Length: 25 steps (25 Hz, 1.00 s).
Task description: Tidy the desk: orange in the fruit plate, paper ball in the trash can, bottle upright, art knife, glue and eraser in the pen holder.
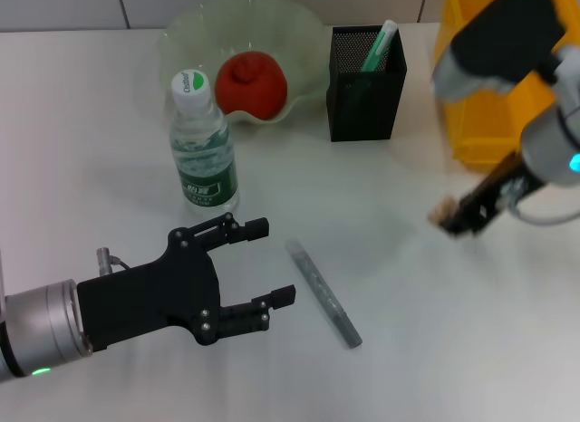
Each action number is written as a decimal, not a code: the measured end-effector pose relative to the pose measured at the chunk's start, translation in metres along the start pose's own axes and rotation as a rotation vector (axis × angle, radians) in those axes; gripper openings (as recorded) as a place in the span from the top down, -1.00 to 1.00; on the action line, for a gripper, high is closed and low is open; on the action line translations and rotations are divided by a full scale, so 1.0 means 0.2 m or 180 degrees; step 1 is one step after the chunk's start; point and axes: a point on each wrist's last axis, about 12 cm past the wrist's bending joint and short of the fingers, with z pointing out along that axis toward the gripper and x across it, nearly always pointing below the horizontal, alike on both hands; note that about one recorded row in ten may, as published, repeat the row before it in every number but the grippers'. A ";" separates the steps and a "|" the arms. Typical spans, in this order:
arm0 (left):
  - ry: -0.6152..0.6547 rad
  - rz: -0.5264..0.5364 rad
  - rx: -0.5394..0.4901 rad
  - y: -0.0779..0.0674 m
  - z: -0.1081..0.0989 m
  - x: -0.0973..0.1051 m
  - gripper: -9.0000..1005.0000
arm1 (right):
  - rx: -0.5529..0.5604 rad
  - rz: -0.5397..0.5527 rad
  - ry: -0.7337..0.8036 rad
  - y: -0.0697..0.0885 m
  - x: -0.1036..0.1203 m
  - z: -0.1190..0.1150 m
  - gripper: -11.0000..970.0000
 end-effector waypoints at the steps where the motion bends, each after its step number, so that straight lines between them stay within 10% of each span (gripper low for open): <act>1: -0.0004 0.0002 0.0007 0.00 0.00 0.00 -0.57 | 0.0053 0.0021 -0.0114 -0.01 -0.01 -0.05 0.24; 9: -0.0008 0.0017 0.0014 0.00 0.01 0.00 -0.57 | 0.0435 0.0149 -0.0991 -0.13 -0.18 -0.32 0.20; 25: -0.0023 0.0013 0.0000 0.00 0.00 0.00 -0.57 | 0.0421 0.0275 -0.1091 -0.28 -0.45 0.05 0.12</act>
